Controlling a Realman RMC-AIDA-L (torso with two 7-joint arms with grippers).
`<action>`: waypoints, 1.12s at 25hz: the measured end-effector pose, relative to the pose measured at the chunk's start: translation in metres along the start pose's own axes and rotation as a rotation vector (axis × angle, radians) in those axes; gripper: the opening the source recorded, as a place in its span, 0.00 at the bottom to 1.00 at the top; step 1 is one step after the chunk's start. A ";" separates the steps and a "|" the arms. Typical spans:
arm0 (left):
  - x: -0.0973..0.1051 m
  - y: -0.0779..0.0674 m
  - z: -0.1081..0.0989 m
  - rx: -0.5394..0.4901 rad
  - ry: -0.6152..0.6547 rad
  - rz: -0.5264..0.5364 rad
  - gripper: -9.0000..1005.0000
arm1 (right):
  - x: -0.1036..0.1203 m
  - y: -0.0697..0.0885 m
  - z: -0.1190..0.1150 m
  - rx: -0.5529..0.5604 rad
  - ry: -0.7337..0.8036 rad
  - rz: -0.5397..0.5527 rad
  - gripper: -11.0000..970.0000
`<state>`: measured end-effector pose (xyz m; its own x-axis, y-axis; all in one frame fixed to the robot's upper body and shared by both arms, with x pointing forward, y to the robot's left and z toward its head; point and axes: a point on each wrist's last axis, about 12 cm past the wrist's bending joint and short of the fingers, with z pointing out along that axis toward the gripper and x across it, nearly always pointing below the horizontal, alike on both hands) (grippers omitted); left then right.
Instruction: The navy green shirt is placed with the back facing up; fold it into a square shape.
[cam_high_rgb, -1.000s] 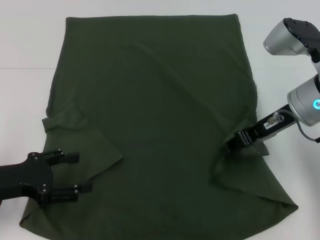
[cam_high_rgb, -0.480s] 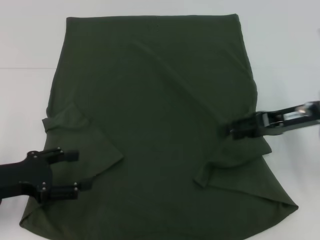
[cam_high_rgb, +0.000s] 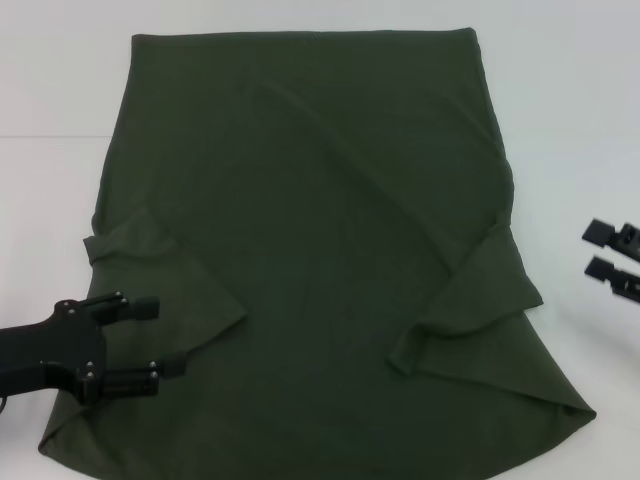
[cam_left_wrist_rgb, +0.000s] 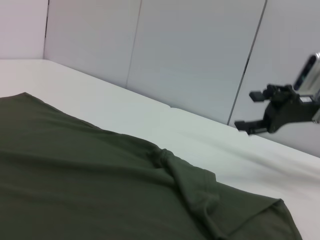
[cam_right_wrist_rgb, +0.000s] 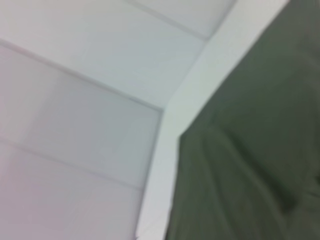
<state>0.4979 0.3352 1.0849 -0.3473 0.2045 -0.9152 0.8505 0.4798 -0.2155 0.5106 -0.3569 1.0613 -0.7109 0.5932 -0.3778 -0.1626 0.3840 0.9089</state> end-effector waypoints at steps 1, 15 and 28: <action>0.000 0.000 0.000 0.000 0.000 -0.001 0.87 | 0.004 -0.003 -0.001 0.012 -0.006 0.013 0.88; 0.000 -0.002 0.003 0.003 -0.017 -0.002 0.87 | 0.009 -0.025 0.002 0.193 0.003 0.191 0.97; -0.001 -0.001 0.004 0.000 -0.017 0.001 0.87 | -0.001 -0.019 0.031 0.249 0.086 0.171 0.95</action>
<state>0.4984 0.3312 1.0845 -0.3396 0.1908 -0.9210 0.8510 0.4792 -0.2146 0.5355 -0.3429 1.0385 -0.7706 0.6060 -0.1974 0.1293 0.4519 0.8827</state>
